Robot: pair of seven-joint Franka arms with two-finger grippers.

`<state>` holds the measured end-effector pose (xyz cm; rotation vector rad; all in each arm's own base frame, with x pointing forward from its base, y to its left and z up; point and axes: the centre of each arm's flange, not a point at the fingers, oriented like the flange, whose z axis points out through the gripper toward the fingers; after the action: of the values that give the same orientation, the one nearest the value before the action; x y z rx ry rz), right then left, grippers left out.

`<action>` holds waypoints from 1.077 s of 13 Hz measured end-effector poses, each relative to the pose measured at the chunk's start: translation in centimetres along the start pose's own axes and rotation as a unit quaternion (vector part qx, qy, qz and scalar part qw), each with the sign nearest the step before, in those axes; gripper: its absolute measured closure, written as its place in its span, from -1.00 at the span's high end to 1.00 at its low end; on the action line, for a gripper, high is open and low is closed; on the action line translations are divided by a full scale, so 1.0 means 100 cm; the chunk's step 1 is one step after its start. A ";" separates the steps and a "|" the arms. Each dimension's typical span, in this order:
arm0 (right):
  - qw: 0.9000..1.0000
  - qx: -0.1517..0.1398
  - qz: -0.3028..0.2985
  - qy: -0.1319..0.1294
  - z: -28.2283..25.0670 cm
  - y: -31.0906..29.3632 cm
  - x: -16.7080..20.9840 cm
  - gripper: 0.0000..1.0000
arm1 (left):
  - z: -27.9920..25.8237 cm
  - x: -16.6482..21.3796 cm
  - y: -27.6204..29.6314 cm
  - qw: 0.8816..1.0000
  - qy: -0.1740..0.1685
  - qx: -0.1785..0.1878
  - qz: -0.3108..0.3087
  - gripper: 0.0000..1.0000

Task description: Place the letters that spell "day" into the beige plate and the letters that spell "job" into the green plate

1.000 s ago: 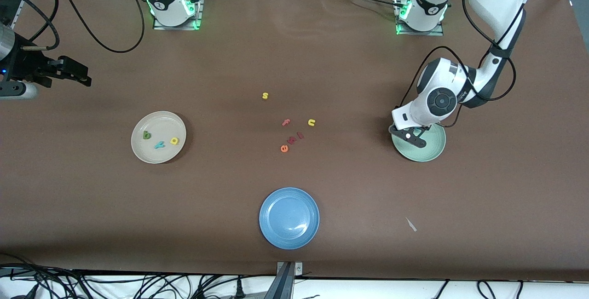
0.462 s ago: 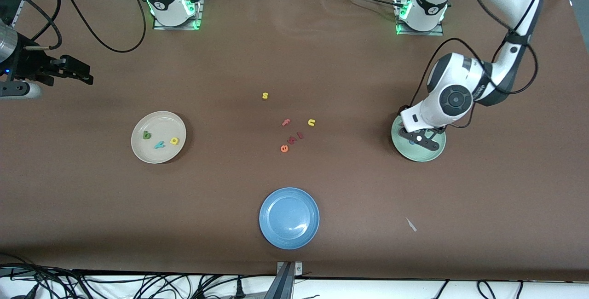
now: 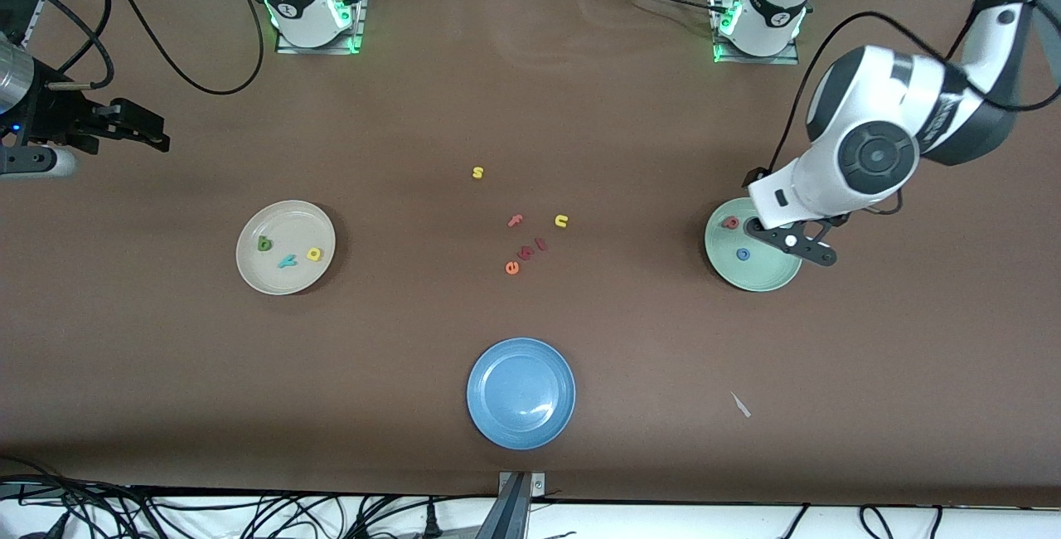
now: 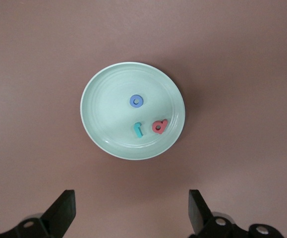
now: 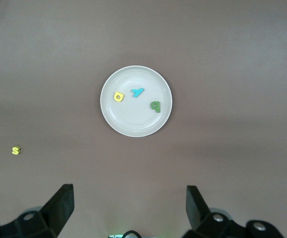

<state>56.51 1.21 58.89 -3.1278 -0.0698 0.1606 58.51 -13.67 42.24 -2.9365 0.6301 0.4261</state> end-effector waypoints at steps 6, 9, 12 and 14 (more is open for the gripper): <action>1.000 0.000 0.000 -0.002 0.002 0.000 0.001 1.00 | -0.113 -0.039 -0.050 0.993 0.104 0.006 -0.056 1.00; 1.000 0.000 0.000 -0.003 0.002 0.000 0.001 1.00 | -0.136 -0.046 -0.057 0.989 0.125 -0.012 -0.078 1.00; 1.000 0.000 0.000 -0.003 0.002 0.000 0.001 1.00 | -0.128 -0.056 -0.084 0.988 0.109 -0.022 -0.108 1.00; 1.000 0.000 0.000 -0.003 0.002 0.000 0.001 1.00 | -0.131 -0.061 -0.083 0.986 0.113 -0.045 -0.116 1.00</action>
<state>56.56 1.24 58.68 -3.1274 -0.0704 0.1705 59.87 -5.92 56.90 -3.1222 0.2890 0.1020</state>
